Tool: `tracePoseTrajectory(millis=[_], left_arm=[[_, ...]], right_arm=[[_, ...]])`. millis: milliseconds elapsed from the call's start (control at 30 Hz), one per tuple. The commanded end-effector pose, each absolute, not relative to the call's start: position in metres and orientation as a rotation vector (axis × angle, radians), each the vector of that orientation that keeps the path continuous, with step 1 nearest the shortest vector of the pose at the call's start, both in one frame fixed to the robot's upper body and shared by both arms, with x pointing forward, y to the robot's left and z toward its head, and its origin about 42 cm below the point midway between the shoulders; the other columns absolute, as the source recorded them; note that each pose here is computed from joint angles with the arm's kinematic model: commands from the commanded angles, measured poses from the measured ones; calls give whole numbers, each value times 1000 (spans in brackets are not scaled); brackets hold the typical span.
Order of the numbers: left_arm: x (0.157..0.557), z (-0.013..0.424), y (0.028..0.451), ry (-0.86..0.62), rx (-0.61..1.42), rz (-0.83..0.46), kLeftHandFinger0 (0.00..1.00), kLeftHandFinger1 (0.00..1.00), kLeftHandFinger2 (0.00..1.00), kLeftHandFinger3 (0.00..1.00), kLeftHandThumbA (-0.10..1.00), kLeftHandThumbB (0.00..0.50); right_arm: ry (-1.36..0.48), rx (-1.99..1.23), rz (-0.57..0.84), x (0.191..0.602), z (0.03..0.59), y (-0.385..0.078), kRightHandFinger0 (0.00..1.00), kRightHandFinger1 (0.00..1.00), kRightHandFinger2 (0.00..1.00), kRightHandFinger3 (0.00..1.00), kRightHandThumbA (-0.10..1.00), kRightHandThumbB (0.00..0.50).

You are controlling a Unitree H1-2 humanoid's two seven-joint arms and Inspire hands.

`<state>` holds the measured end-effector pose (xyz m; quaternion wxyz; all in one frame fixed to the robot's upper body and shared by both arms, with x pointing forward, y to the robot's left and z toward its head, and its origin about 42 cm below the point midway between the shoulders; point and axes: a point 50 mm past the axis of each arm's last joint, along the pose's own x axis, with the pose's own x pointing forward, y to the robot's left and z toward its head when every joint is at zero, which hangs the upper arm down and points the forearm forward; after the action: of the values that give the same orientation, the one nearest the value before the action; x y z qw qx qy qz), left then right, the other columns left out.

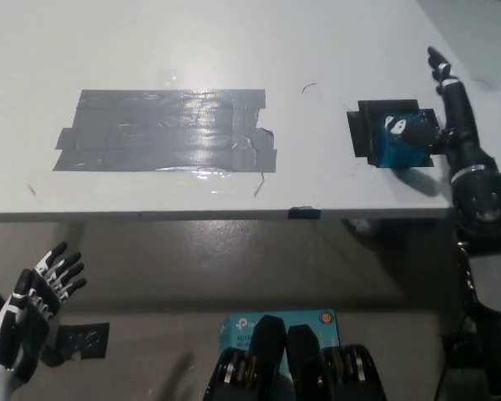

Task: A rubick's cube is kept in the black marked spot on the table and the robot uses its right arm to pick it up and hands it to a person

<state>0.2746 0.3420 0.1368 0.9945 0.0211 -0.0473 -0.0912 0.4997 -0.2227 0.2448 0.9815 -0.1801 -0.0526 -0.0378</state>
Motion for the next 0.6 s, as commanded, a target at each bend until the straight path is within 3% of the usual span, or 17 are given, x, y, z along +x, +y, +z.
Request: tracePoseTrajectory(millis=[0,167,567], left_arm=[[277,153,341,-169,59,-194,1000,1000,1000,1000,957,199],[281,155,341,-180,67,-195,993,1000,1000,1000,962,190],[281,155,341,-179,74,-195,988,1000,1000,1000,966,201]], right_arm=[[-141,-330,-113,518,263,-215,1000,1000,1000,1000,836,399],[-103,-302,-91,523,247,-214,1000,1000,1000,1000,869,449],[-28,-270,-70,525,220,-213,1000,1000,1000,1000,859,441]])
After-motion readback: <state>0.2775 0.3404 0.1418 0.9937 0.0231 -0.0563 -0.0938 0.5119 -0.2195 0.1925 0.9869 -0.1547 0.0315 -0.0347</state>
